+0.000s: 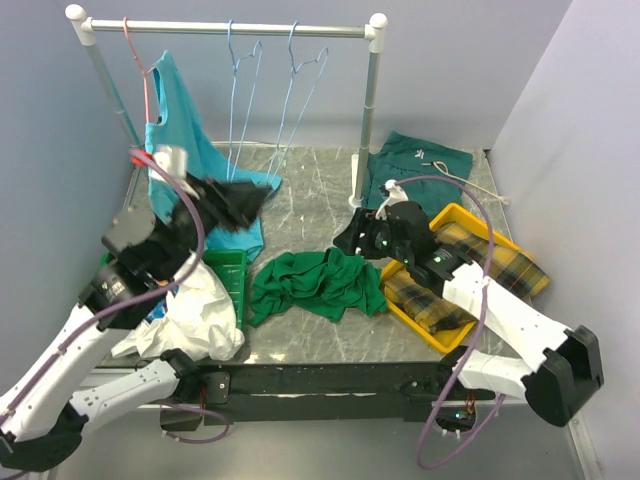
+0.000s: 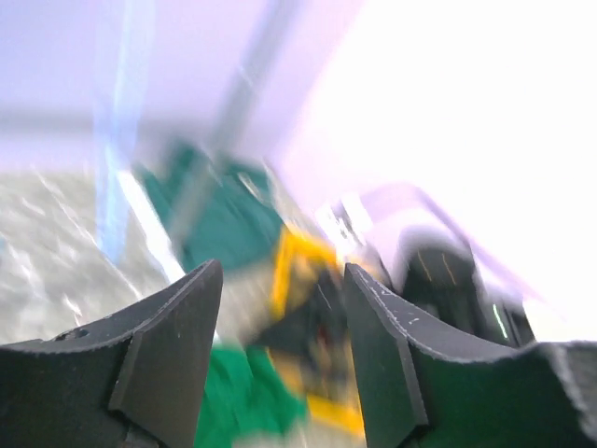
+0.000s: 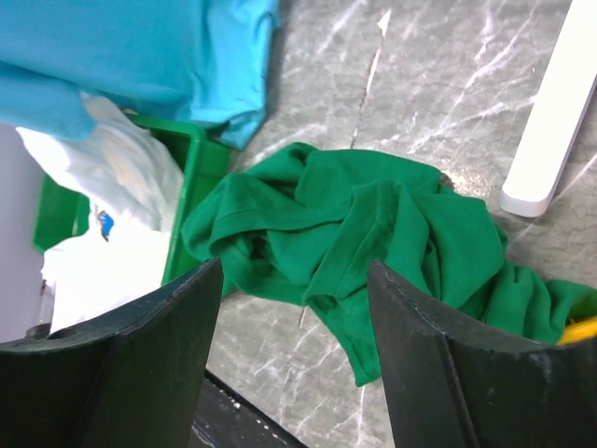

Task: Place the t-shirt on the hanger
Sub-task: Pick up the hanger from the clothesline.

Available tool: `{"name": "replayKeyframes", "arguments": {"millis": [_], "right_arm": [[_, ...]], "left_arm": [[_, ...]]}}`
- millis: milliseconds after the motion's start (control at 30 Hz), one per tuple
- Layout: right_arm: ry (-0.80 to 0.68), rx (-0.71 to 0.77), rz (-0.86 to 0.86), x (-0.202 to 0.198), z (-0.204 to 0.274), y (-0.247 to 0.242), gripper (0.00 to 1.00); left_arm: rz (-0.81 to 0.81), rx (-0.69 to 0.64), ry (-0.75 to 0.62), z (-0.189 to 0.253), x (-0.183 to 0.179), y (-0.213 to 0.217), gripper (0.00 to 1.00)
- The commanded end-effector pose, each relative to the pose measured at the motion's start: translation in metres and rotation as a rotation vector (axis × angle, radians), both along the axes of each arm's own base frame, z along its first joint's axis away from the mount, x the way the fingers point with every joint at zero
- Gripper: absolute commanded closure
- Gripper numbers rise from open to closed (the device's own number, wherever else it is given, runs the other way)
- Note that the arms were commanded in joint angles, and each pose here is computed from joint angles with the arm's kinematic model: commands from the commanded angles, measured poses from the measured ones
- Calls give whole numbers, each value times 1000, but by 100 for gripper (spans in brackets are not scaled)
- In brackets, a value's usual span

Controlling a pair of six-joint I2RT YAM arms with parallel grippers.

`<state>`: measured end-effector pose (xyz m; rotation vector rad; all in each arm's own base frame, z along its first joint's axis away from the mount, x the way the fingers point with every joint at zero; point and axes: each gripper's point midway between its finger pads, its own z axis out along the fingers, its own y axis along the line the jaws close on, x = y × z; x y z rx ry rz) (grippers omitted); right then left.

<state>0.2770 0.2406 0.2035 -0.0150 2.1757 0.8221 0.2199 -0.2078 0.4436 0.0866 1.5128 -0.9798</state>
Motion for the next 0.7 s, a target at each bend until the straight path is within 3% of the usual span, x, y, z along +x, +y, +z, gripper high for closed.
{"name": "replayKeyframes", "arguments": {"millis": [0,200,500,667], "right_arm": [[-68,47,-18,-5,22,-8,29],[-62,59,-18,-16,19,-14,28],[-60,51,-22,-23,13,-20,27],[-60,26,-34,-21,5,-24,27]], "left_arm": [[396,28,-1,31,51,49,41],[618,192,43,36,110,69,39],[683,373,134,2,179,83,42],[646,409,110,-9,197,80,47]]}}
